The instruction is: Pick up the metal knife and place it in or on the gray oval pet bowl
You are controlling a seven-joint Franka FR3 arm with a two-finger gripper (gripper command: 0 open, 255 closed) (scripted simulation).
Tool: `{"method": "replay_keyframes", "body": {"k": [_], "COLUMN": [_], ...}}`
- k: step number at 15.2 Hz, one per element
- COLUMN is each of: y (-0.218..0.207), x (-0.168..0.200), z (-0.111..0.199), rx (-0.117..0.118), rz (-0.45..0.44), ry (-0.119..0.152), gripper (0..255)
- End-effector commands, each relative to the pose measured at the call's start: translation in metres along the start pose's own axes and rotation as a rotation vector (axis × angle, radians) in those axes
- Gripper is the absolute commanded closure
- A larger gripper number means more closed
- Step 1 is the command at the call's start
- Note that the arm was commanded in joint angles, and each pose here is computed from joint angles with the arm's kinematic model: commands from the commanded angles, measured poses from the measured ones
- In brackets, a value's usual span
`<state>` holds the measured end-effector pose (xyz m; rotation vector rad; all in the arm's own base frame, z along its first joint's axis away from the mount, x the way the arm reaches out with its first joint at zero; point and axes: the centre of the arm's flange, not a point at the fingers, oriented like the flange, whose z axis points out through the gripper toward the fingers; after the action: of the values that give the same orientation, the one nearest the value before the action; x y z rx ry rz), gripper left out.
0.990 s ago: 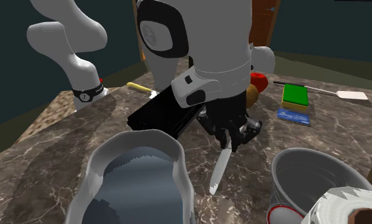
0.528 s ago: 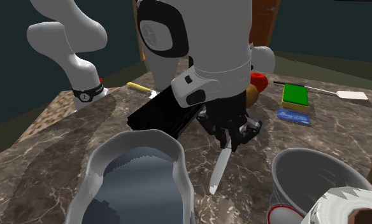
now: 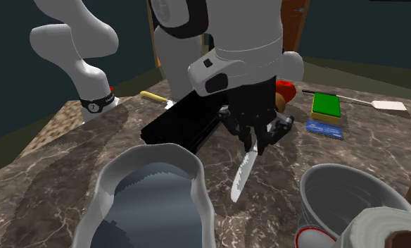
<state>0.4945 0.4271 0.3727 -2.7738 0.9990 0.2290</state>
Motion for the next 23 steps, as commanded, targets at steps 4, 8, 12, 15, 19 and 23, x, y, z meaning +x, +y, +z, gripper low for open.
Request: {"method": "replay_keyframes", "body": {"k": [4, 8, 12, 15, 19, 23], "y": [-0.003, -0.006, -0.008, -0.010, -0.013, -0.015], "x": [-0.006, -0.010, -0.014, -0.018, -0.022, -0.026], "z": [-0.026, -0.047, -0.067, -0.083, -0.103, -0.124], "rx": [0.000, 0.000, 0.000, 0.000, 0.000, 0.000], "rz": [0.000, 0.000, 0.000, 0.000, 0.000, 0.000], "ry": [0.000, 0.000, 0.000, 0.000, 0.000, 0.000], "gripper": [255, 255, 255, 255, 255, 255]}}
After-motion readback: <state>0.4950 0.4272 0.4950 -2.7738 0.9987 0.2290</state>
